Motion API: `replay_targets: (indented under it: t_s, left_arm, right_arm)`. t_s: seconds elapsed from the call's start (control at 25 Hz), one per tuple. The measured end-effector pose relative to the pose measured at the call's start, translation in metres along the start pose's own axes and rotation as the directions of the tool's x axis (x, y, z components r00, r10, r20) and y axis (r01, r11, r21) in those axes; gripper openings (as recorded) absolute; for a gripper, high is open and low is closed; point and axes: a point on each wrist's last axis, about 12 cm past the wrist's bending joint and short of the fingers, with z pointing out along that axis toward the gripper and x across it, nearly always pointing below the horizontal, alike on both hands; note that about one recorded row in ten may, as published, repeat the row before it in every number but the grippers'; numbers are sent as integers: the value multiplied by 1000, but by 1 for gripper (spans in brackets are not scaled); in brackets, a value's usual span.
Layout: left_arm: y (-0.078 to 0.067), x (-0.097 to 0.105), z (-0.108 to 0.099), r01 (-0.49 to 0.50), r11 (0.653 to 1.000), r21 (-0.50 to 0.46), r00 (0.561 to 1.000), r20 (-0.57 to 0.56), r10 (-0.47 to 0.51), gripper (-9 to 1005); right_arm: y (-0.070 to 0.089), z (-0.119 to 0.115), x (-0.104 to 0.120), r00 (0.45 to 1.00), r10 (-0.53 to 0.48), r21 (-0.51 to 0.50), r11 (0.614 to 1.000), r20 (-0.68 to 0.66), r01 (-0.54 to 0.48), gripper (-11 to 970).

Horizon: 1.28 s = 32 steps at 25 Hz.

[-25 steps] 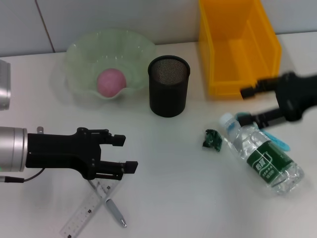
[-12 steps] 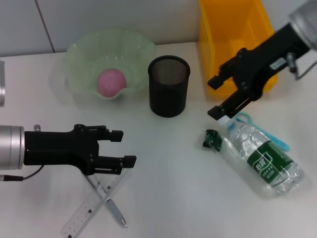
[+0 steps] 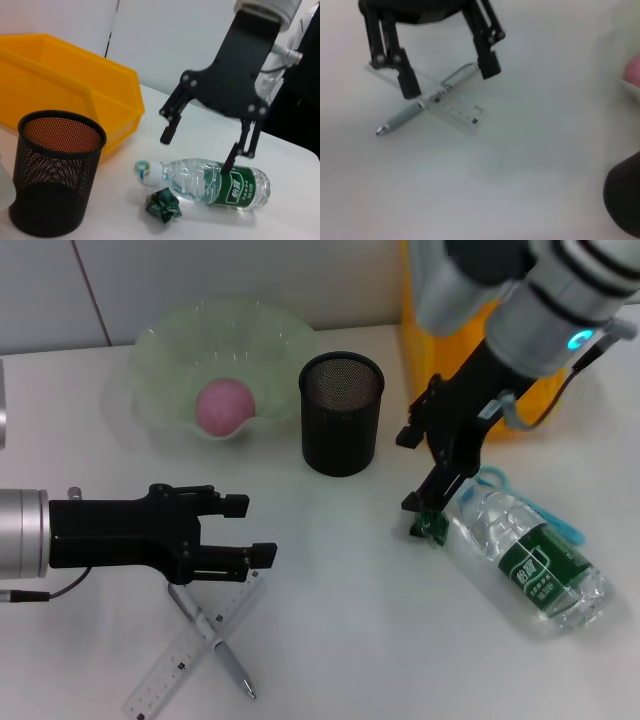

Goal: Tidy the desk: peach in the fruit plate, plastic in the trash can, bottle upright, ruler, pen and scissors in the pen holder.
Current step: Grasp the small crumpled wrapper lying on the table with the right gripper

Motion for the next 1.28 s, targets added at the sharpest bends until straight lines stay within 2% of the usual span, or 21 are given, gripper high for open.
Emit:
replay_targets:
  t_s: [0.12, 0.64, 1.28]
  left_arm:
    - [0, 0, 1, 2, 1000, -1, 1000, 0, -2, 805]
    - [1, 0, 0, 1, 1000, -4, 1000, -3, -1, 805]
    - [3, 1, -5, 3, 1000, -16, 1000, 0, -3, 805]
  right_arm:
    - [1, 15, -1, 999, -19, 19, 1000, -38, 19, 725]
    - [-1, 42, 6, 995, -23, 31, 999, -97, 26, 718]
    - [-3, 58, 17, 986, -8, 31, 999, -168, 14, 709]
